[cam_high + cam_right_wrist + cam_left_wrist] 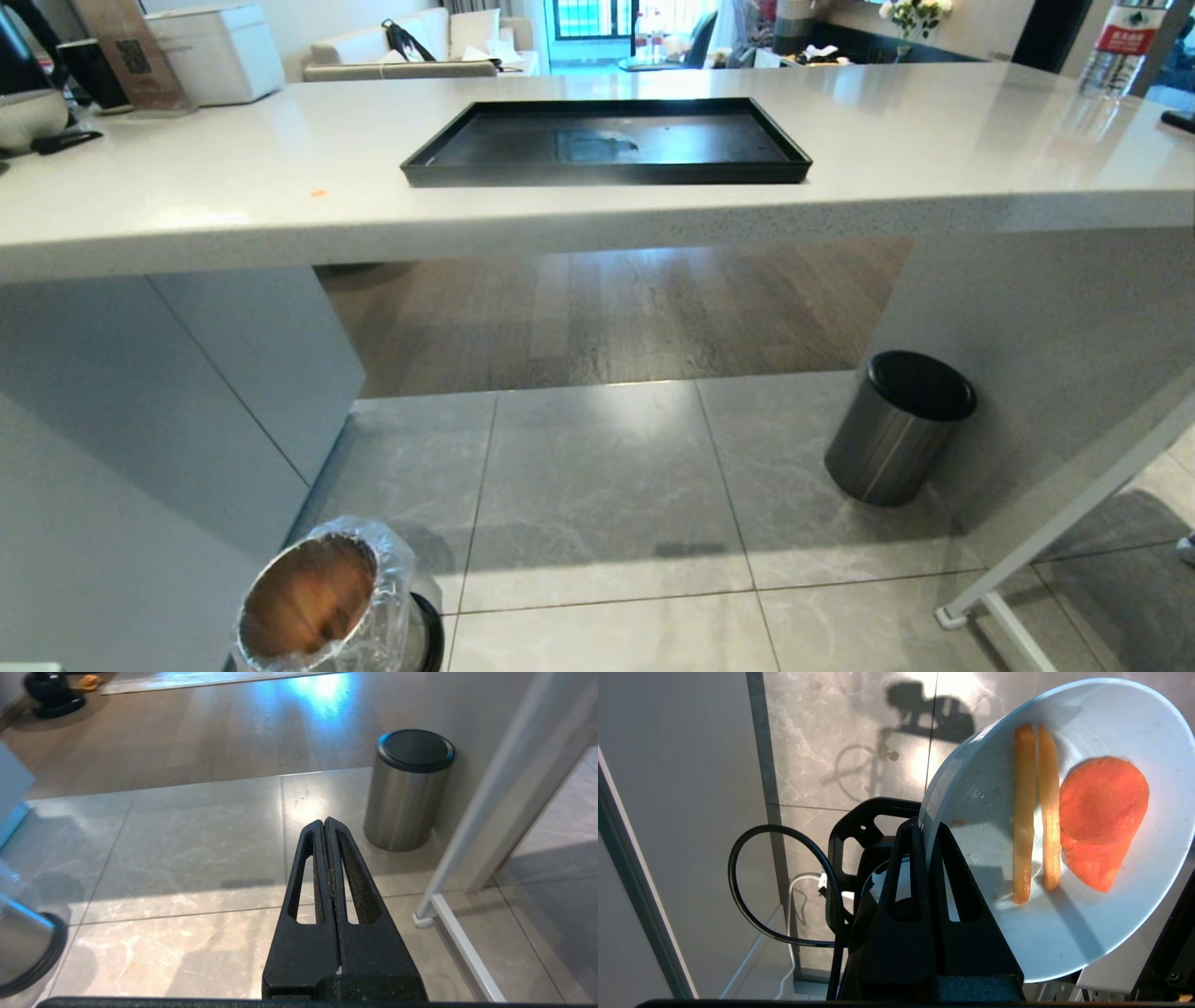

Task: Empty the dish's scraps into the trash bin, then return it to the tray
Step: Move the bowl over the trash can

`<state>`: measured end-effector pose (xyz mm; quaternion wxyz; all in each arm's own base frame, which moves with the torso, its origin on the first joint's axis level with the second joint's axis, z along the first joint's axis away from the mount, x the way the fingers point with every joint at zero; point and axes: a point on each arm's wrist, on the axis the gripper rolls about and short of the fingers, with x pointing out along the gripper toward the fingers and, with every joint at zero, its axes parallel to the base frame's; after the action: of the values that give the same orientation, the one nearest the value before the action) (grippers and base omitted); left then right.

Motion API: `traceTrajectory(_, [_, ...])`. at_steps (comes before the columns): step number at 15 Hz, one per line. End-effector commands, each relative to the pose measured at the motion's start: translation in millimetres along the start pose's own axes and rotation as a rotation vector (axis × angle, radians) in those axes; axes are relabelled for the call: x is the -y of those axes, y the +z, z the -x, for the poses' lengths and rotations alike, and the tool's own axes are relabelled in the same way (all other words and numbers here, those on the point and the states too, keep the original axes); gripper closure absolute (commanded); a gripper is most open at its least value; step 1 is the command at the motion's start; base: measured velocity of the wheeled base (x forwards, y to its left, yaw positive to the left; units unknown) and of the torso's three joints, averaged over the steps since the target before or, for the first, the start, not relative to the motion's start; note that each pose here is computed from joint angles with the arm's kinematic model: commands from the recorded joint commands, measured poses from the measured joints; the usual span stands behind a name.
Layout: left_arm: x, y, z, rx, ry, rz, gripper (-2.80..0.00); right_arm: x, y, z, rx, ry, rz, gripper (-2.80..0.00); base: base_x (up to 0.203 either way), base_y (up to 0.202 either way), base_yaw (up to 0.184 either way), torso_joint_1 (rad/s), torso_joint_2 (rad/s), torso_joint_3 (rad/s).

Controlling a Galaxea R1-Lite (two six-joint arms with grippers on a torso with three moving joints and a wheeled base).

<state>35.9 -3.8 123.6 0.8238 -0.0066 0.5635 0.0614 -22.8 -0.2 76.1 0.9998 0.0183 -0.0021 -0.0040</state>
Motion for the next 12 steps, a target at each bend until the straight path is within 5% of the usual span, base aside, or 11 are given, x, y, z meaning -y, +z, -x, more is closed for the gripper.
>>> traceTrajectory(1, [0.0, -0.5, -0.5, -0.008, 0.002, -0.001, 0.0, 0.0, 0.1, 0.0, -0.001, 0.0, 0.0, 0.0, 0.0, 0.0, 0.0, 0.0, 0.0, 0.0])
traceTrajectory(12, [0.1, -0.4, -0.1, -0.006, -0.005, -0.014, 0.0, 0.0, 0.3, 0.1, 0.002, -0.001, -0.005, 0.0, -0.001, -0.007, 0.144, 0.002, 0.0, 0.001])
